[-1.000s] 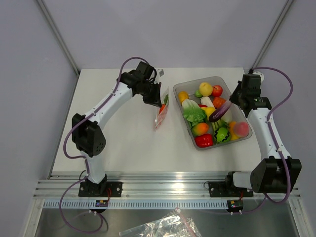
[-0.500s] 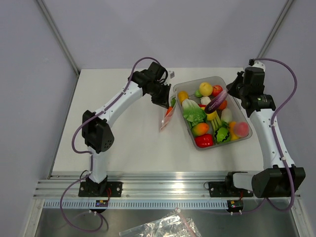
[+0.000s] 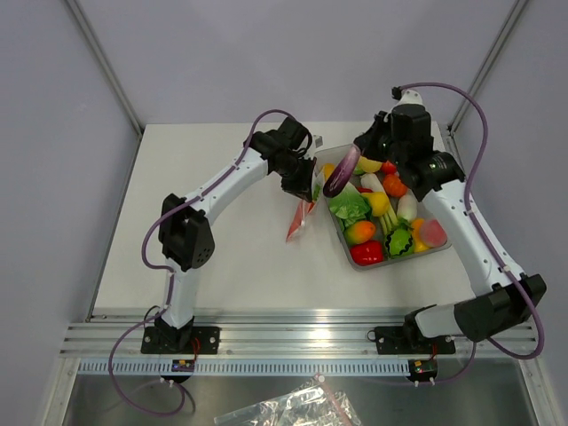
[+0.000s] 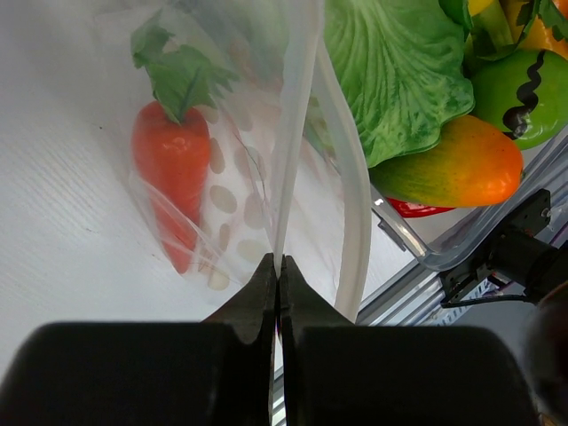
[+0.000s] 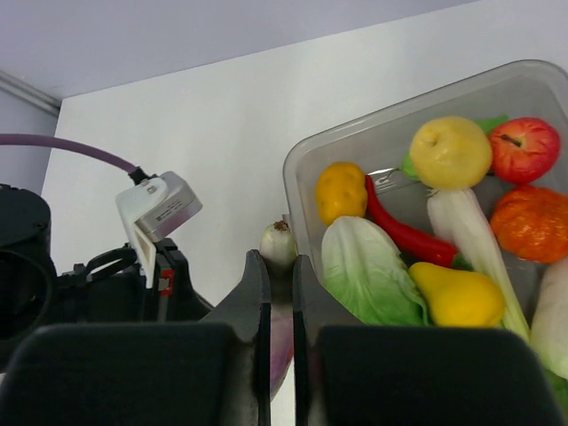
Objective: Place the food in the zip-top bag and seal the zipper
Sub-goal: Place the fake vegetable in the zipper food storage bag.
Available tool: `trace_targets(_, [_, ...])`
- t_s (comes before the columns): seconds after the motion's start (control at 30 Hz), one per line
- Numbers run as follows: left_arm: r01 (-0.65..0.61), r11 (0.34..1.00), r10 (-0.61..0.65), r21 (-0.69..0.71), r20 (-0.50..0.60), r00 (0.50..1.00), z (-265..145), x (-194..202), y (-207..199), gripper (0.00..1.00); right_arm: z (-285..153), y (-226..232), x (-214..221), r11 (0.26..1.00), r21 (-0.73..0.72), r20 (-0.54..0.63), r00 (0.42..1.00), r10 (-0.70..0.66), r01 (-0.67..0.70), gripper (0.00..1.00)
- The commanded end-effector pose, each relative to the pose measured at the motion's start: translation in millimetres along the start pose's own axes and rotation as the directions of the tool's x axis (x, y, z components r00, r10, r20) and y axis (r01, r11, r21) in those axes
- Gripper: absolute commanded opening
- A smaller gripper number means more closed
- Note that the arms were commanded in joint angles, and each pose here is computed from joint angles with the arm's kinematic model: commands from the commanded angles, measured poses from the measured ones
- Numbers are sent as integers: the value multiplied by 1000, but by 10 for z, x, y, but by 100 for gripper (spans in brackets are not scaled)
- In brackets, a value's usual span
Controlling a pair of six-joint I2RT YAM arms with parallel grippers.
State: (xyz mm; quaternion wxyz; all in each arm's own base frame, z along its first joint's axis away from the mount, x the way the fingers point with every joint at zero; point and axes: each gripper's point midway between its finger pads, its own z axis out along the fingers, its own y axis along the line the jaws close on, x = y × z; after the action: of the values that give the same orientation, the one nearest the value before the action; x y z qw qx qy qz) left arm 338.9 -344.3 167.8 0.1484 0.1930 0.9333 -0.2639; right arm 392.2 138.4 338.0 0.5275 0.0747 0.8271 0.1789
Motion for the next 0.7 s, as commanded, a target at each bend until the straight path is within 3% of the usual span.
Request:
trace_targets(0.0, [-22, 999, 19, 50, 63, 998, -125, -173, -168, 0, 94, 273, -75, 999, -44, 29, 1000, 6, -5, 0])
trace_targets(0.3, [-36, 998, 32, 56, 78, 996, -205, -179, -200, 0, 537, 356, 296, 999, 0, -45, 998, -34, 34, 0])
trace_targets(0.67, [-43, 997, 36, 67, 94, 995, -309, -176, -249, 0, 637, 220, 537, 980, 114, -54, 986, -158, 163, 0])
